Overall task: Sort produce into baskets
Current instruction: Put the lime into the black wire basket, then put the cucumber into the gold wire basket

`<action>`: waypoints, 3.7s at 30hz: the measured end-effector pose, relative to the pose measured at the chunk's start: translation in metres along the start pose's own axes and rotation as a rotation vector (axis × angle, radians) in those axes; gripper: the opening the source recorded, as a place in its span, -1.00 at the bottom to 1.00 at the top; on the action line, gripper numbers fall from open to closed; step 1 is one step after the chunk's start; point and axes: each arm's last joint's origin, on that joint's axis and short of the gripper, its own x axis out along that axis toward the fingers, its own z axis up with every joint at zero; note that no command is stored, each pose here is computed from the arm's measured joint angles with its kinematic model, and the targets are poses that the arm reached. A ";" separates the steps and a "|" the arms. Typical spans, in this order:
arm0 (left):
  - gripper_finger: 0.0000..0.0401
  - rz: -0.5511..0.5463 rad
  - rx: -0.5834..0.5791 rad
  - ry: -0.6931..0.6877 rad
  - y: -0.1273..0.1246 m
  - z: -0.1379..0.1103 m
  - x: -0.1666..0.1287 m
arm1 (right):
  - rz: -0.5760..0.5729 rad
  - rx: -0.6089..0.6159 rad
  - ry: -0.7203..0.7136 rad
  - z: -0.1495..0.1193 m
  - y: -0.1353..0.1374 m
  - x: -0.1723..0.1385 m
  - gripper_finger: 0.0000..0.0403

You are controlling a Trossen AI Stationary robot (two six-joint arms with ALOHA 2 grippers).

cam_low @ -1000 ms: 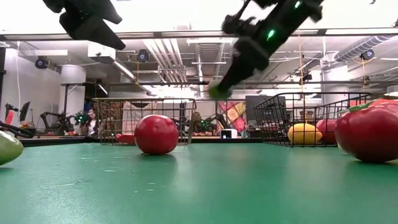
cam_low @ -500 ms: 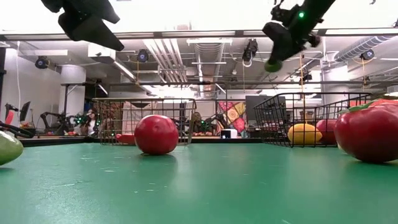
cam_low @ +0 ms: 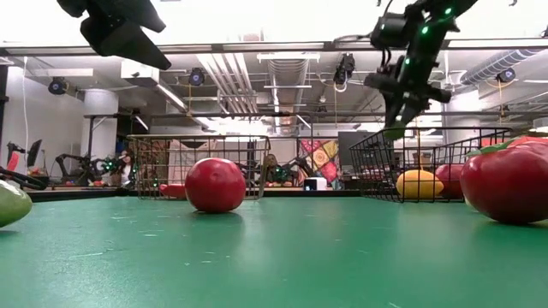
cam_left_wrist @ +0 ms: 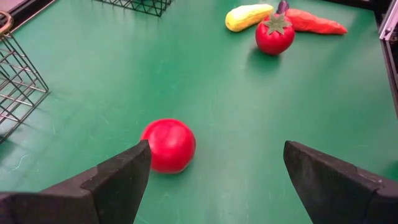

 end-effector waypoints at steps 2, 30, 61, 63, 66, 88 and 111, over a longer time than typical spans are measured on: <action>0.73 0.000 0.000 0.000 0.000 0.000 0.000 | -0.029 0.009 0.043 0.002 -0.004 0.008 -0.25; 0.73 0.015 0.014 0.014 -0.002 -0.003 0.006 | -0.208 -0.037 0.252 0.010 -0.026 0.081 -0.25; 0.73 0.032 -0.011 0.000 -0.007 -0.005 0.013 | -0.177 -0.040 0.166 0.000 -0.027 0.099 -0.04; 0.73 0.032 -0.011 0.000 -0.007 -0.005 0.013 | -0.177 -0.041 0.166 0.000 -0.027 0.099 0.04; 0.73 0.031 -0.020 0.001 -0.007 -0.005 0.013 | -0.174 -0.055 0.164 0.000 -0.027 0.098 0.16; 0.71 -0.128 -0.475 0.498 -0.033 -0.047 0.010 | 0.150 -0.165 -0.168 -0.023 0.027 -0.022 0.34; 0.71 0.315 -0.192 0.830 -0.082 -0.064 0.055 | 0.190 -0.279 -0.168 -0.054 0.069 -0.030 0.34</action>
